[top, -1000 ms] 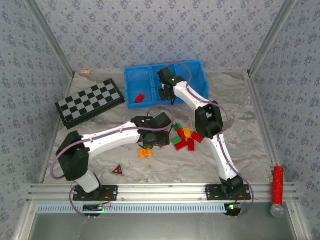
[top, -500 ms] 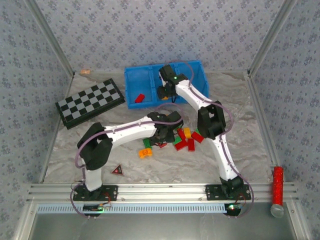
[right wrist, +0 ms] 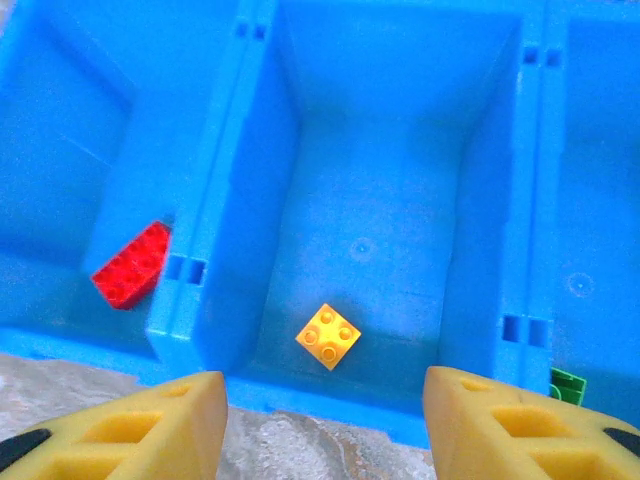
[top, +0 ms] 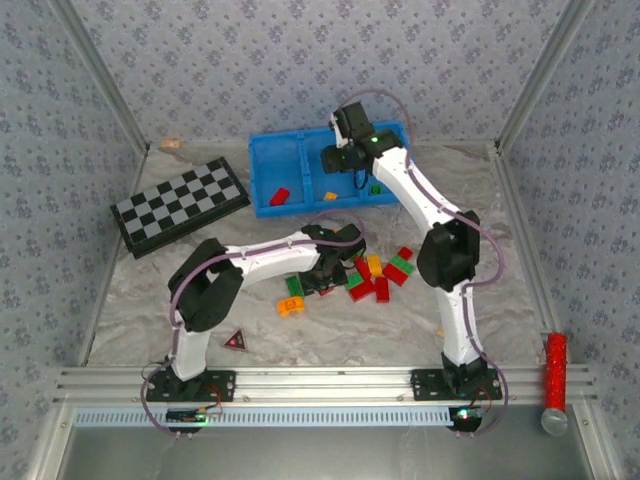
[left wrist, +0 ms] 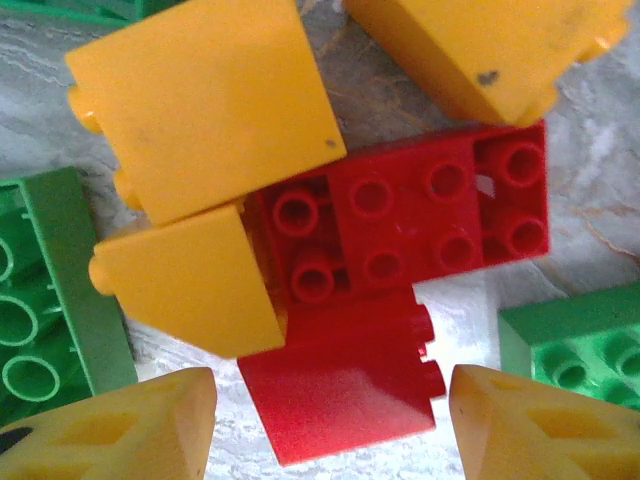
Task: Sort the legos into containers by color
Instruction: Pick up the lego from the center of the table.
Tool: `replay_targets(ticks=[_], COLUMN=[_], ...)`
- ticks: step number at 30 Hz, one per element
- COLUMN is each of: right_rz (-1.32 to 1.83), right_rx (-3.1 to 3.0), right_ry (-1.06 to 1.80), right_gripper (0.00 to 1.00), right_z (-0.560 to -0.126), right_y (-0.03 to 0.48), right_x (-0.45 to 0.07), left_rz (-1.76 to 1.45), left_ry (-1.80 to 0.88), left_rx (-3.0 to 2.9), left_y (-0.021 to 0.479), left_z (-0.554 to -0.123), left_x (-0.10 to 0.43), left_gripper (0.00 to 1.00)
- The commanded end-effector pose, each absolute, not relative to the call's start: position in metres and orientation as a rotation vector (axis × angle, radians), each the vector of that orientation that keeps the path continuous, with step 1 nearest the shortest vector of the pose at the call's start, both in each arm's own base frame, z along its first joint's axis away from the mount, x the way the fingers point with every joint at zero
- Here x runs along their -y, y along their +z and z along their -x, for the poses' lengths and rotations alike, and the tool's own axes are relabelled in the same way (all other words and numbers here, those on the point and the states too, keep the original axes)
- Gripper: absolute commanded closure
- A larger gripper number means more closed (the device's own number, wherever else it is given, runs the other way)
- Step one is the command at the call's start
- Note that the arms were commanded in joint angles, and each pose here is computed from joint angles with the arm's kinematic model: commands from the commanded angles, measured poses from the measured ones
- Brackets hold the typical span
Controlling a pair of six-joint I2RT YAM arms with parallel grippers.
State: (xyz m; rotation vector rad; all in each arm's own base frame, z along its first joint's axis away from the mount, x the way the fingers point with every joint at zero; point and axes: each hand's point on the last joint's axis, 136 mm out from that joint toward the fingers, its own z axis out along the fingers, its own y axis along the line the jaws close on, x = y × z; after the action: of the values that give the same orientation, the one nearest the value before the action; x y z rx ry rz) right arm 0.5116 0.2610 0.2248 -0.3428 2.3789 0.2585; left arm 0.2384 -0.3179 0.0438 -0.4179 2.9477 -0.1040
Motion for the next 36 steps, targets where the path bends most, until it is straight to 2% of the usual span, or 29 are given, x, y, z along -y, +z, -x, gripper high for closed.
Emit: replay_targets(ticks=[1,6,10,16,22,27,31,35,36], right_rz=[0.301,0.300,0.281,0.254,0.273,0.301,0.380,0.571,0.637], right_rx=[-2.354,-2.309,-2.301,-2.323,-2.332,-2.332,-2.316,-2.239,-2.222], right_ry=[0.338,0.346,0.326,0.253,0.195,0.207,0.302,0.448,0.457], right_gripper=[0.44,0.43,0.42,0.39,0.33,0.29,0.19,0.17,0.12], right_z=[-0.498,-0.482,-0.464,-0.424,-0.365,-0.313,-0.274,-0.237,-0.229], right_y=[0.257,0.286,0.294,0.289,0.274,0.253,0.242,0.242,0.239], right_x=[-0.256,-0.250,-0.236,-0.200,-0.162,-0.142,-0.148,-0.172,-0.178], left_rz=[0.469,0.493,0.499,0.461,0.304,0.231,0.255,0.301,0.313], left_ry=[-0.099,-0.097,-0.102,-0.109,-0.146,-0.207,-0.252,-0.263,-0.258], left_rx=[-2.978,-2.997,-3.012,-3.020,-2.975,-2.851,-2.744,-2.642,-2.622], left_y=[0.030,0.018,0.015,0.024,0.075,0.136,0.175,0.199,0.201], left_z=[-0.240,-0.242,-0.241,-0.237,-0.242,-0.276,-0.310,-0.349,-0.360], left_x=[0.320,0.317,0.315,0.308,0.299,0.285,0.273,0.258,0.254], left_gripper=[0.39,0.45,0.58,0.70,0.71,0.72,0.72,0.72,0.72])
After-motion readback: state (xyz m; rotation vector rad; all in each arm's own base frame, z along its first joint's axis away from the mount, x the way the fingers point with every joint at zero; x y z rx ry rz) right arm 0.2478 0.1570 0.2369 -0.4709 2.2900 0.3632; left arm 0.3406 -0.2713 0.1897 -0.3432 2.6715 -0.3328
